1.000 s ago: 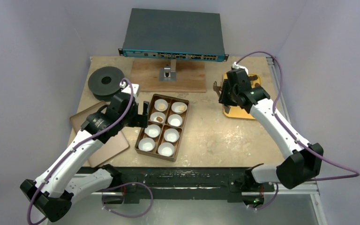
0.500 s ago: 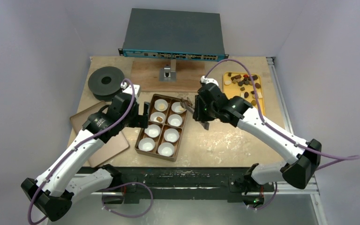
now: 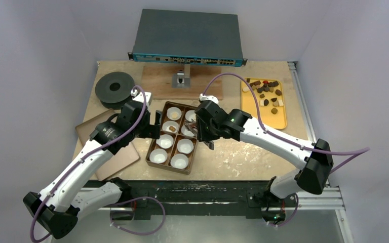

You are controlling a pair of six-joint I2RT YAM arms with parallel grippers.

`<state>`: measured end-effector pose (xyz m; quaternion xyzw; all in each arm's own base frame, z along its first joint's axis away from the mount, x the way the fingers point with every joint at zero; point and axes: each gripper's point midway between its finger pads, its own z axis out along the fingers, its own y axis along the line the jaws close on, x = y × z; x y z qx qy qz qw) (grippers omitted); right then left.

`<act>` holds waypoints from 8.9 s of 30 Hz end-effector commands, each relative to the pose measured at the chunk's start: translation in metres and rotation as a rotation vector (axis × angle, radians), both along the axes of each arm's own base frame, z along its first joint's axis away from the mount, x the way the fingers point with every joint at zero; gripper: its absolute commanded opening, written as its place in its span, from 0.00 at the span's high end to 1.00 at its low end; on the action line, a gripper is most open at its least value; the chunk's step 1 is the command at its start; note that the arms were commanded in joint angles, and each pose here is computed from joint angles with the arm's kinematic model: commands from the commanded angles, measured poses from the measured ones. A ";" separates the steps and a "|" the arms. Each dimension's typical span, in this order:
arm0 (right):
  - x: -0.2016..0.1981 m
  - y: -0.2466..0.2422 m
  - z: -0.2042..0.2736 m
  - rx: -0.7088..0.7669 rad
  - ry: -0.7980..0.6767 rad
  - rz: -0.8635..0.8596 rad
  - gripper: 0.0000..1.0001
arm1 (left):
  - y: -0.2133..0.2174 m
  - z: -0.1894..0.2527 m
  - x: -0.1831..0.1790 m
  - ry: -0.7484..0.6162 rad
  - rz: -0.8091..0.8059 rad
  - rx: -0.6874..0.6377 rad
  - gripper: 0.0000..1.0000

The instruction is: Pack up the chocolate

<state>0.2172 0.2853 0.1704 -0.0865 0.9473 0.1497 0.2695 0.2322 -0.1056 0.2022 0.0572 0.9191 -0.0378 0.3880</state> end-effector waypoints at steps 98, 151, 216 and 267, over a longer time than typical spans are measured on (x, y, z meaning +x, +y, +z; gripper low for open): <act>0.108 -0.318 -0.049 -0.088 -0.033 -0.825 0.63 | -0.009 0.002 -0.001 -0.020 -0.043 -0.054 0.00; 0.114 -0.339 -0.042 -0.135 -0.057 -0.942 0.52 | -0.020 -0.002 -0.004 0.003 -0.086 -0.087 0.00; 0.052 -0.070 0.060 0.129 -0.124 -0.194 0.74 | 0.006 0.003 0.005 -0.036 0.038 0.000 0.00; -0.039 0.090 0.029 0.071 -0.060 0.241 0.58 | 0.039 0.010 0.010 -0.088 0.167 0.064 0.00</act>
